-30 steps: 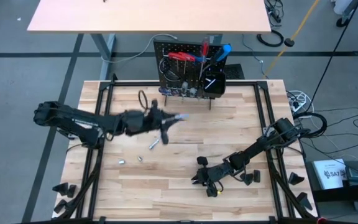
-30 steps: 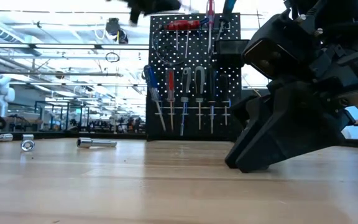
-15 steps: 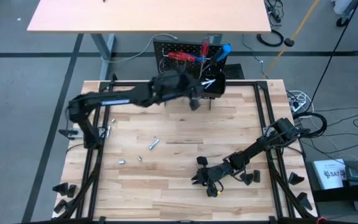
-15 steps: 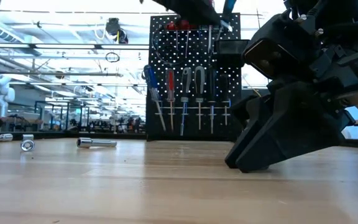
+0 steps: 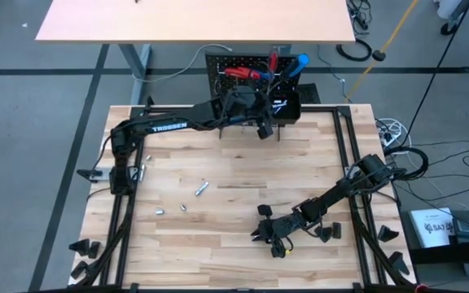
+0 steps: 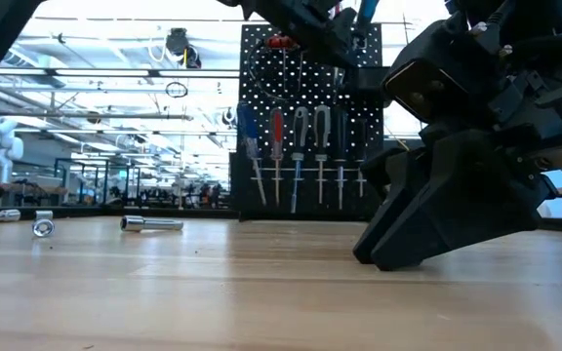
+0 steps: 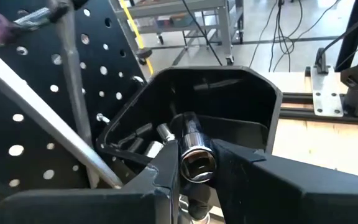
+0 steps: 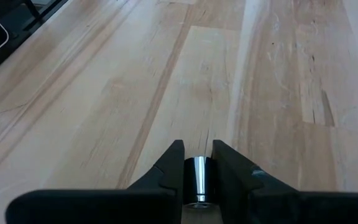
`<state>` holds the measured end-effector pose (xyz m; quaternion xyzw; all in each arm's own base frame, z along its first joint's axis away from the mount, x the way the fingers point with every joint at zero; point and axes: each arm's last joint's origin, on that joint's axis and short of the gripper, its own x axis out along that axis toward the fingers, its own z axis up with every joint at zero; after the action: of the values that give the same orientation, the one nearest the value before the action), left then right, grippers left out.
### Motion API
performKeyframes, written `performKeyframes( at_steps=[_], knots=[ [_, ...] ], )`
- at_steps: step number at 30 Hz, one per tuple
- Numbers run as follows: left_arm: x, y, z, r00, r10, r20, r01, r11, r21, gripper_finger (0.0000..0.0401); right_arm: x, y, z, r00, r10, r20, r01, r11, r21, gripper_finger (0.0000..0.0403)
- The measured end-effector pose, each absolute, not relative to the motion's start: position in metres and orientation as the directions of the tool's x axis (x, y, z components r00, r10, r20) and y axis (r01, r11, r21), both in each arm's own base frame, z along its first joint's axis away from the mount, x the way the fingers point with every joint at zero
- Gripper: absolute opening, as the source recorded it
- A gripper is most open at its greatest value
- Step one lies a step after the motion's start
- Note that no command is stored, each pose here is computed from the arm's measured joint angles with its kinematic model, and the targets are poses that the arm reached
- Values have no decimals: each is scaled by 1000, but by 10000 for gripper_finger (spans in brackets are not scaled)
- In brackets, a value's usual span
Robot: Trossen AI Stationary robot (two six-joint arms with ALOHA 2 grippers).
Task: Hang tools onto peg board
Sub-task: Put the silver extension bar into the black bin on the peg board, then put the silver socket into the black bin on the peg board
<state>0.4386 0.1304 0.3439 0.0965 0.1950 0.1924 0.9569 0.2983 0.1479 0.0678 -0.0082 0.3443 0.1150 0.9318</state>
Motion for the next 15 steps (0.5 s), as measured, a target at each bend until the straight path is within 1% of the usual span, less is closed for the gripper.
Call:
performKeyframes(
  at_steps=[2,3,4,8,10,12,15],
  knots=[
    [439,128,344,849,408,-336,-335,907,256,68,298,148,68,736,209,-644,-224,973,60,52],
    [440,127,344,849,407,-336,-334,907,256,77,298,148,68,736,209,-644,-224,973,59,52],
    [440,127,344,849,409,-336,-335,907,257,94,298,148,68,737,209,-643,-224,973,59,52],
    [440,125,343,842,420,-338,-344,901,263,187,298,148,68,736,209,-644,-226,972,57,53],
    [440,125,343,842,422,-337,-346,900,263,224,298,148,68,737,209,-643,-226,972,57,53],
    [440,126,344,840,427,-334,-351,898,265,249,298,148,68,736,210,-644,-227,972,57,53],
    [440,125,348,844,429,-323,-355,897,264,268,298,148,68,736,210,-643,-227,972,57,54]
  ],
)
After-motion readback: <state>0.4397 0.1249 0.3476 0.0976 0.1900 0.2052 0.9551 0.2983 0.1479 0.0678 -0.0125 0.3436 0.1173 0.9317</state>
